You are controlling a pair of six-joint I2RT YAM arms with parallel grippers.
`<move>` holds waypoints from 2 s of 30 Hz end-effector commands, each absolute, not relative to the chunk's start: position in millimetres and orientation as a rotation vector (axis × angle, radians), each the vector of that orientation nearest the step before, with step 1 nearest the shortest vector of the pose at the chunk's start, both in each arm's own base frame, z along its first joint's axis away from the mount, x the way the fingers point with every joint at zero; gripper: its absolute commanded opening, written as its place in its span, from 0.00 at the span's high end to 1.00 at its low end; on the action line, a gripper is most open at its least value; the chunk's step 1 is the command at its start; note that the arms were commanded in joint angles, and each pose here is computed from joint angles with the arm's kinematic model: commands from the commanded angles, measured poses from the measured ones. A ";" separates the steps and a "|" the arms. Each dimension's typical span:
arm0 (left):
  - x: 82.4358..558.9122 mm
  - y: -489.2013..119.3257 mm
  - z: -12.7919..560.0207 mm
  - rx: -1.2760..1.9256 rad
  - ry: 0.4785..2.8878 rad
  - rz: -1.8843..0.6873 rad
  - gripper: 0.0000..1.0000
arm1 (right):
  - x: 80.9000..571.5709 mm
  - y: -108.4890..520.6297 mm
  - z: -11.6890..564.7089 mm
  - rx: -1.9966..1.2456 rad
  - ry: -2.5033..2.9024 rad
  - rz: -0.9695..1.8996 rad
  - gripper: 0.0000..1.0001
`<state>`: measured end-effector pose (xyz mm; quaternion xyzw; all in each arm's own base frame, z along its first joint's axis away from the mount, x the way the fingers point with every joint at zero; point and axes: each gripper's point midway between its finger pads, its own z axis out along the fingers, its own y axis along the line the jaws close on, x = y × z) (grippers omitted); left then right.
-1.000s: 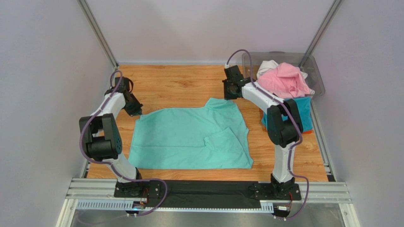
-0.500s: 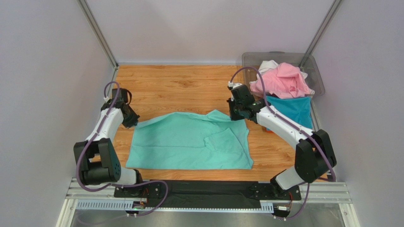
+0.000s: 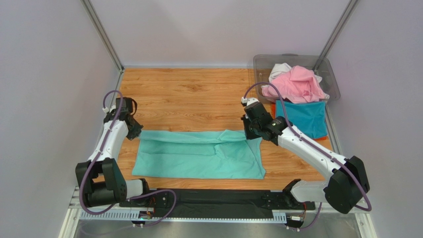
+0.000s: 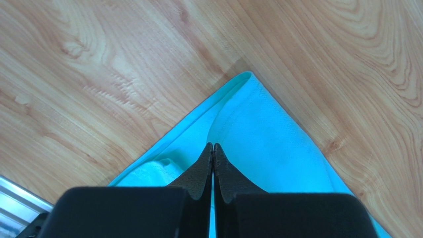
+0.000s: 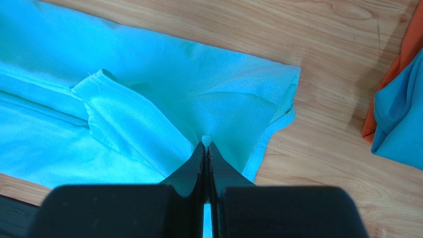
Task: Fold and stack the t-shirts
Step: Fold the tshirt
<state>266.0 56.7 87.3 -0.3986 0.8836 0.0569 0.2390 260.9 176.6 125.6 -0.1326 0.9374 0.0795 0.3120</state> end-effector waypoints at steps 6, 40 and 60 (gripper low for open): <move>256.1 65.0 92.7 -1.141 2.372 0.222 1.00 | 235.2 167.9 118.1 -0.339 2.481 0.174 1.00; 241.7 16.0 98.5 -1.142 2.401 -0.083 0.00 | 198.0 235.4 134.7 -0.325 2.379 0.599 0.00; 237.5 -9.5 36.8 -0.931 2.563 -0.174 0.00 | 198.5 297.8 54.1 -0.412 2.666 0.688 0.00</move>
